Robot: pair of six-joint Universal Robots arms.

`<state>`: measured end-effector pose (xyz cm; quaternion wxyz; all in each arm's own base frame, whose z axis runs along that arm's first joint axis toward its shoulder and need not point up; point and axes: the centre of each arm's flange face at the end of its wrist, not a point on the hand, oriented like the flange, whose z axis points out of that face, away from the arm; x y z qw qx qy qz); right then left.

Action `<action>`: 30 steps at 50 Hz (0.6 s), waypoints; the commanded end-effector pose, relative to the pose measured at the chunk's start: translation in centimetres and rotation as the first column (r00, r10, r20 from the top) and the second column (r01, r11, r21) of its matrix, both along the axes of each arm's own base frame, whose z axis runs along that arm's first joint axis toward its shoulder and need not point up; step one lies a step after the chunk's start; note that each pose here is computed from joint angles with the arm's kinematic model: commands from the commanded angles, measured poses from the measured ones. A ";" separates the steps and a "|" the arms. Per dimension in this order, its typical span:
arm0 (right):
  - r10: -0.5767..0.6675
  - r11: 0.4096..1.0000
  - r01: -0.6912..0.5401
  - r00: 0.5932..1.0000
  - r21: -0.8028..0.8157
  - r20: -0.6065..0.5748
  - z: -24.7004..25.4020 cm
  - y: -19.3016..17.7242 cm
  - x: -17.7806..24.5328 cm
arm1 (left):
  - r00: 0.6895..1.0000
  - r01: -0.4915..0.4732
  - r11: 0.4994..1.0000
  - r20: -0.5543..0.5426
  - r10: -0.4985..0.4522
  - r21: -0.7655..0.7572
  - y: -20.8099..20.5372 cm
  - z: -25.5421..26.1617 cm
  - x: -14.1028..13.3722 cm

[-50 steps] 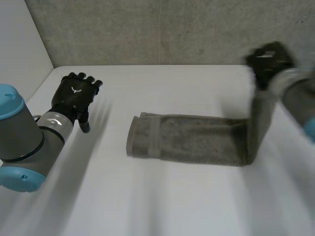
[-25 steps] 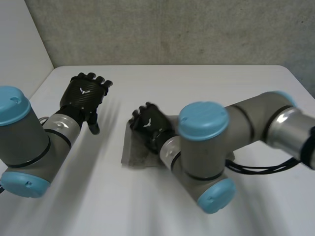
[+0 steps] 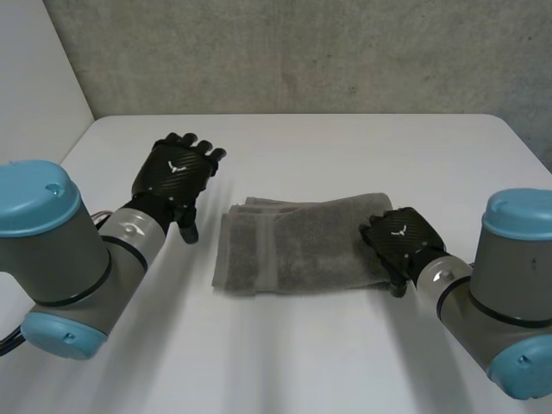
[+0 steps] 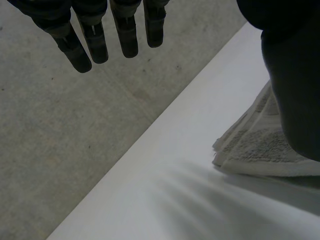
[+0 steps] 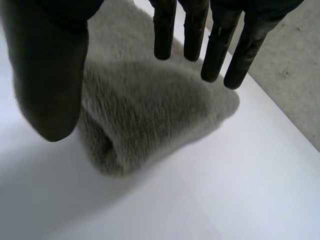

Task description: Fold the towel.

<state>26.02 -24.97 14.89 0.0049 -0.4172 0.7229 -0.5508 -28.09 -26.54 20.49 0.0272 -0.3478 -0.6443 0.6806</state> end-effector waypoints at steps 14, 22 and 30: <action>-0.049 0.995 0.047 0.999 -0.087 -0.016 -1.3 -2.2 -0.3 | 1.000 0.010 1.000 0.001 -0.010 0.002 0.3 -0.4 -0.3; 0.076 0.950 -0.112 0.988 -0.293 -0.134 2.4 -1.1 3.8 | 1.000 -0.004 1.000 -0.013 0.004 -0.018 -0.1 0.4 -0.2; 0.344 0.817 -0.403 0.915 -0.412 -0.213 3.6 5.1 12.5 | 0.988 -0.059 0.998 -0.141 0.058 -0.003 -0.7 2.2 0.3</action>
